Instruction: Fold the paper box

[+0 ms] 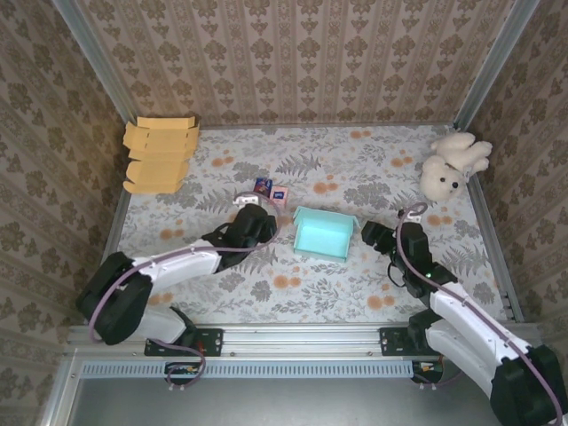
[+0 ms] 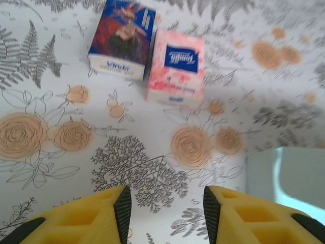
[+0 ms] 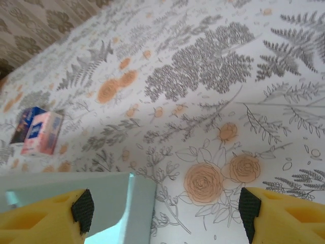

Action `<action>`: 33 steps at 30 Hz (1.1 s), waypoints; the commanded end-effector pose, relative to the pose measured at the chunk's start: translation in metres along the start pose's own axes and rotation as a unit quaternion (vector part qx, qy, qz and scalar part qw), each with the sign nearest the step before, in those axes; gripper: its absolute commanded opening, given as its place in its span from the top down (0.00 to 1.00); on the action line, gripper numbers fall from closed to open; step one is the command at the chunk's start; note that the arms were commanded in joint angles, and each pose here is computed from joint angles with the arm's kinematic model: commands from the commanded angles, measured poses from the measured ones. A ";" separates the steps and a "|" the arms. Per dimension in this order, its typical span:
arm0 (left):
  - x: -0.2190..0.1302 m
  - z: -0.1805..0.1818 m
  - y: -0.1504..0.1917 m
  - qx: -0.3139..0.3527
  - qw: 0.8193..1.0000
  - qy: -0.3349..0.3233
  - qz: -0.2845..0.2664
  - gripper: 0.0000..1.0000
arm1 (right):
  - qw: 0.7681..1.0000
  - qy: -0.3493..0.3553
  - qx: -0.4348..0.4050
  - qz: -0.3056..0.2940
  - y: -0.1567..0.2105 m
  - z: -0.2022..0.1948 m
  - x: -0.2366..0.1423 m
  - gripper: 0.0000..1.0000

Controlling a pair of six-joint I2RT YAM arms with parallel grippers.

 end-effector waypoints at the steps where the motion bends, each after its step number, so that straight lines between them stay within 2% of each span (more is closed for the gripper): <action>1: -0.013 0.001 -0.018 -0.044 0.999 0.020 0.004 0.51 | 0.999 -0.018 0.028 -0.002 -0.014 0.016 -0.015 0.22; 4: -0.023 0.002 -0.032 -0.112 0.994 0.012 0.003 0.44 | 0.998 -0.029 0.057 0.012 -0.019 0.027 -0.018 0.21; 5: -0.026 0.001 -0.036 -0.134 0.991 0.010 0.004 0.37 | 0.997 -0.036 0.065 0.020 -0.021 0.032 -0.017 0.20; 7: -0.029 0.001 -0.043 -0.178 0.984 -0.005 0.015 0.16 | 0.995 -0.042 0.078 0.037 -0.024 0.040 -0.014 0.19; 9: -0.031 -0.002 -0.054 -0.211 0.977 -0.015 0.031 0.12 | 0.994 -0.043 0.088 0.056 -0.027 0.050 -0.008 0.17; 16: -0.012 -0.026 -0.080 -0.243 0.964 -0.016 0.108 0.11 | 0.982 0.019 0.149 0.113 -0.032 0.066 0.013 0.06; 21: 0.009 -0.044 -0.076 -0.259 0.955 0.009 0.147 0.11 | 0.973 0.034 0.188 0.130 -0.028 0.068 0.018 0.03; 33: 0.022 -0.064 -0.069 -0.254 0.955 0.007 0.154 0.15 | 0.971 0.041 0.182 0.150 -0.016 0.077 0.022 0.04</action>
Point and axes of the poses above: each hand's point on the last joint's axis, 136 mm out from that joint toward the fingers, its own x axis out along the fingers, its own z axis along the line the jaws close on, y = z × x, the point moved 10 cm from there along -x, back along the fingers, and after that the axes turned 15 degrees about x, right-handed, at the moved point
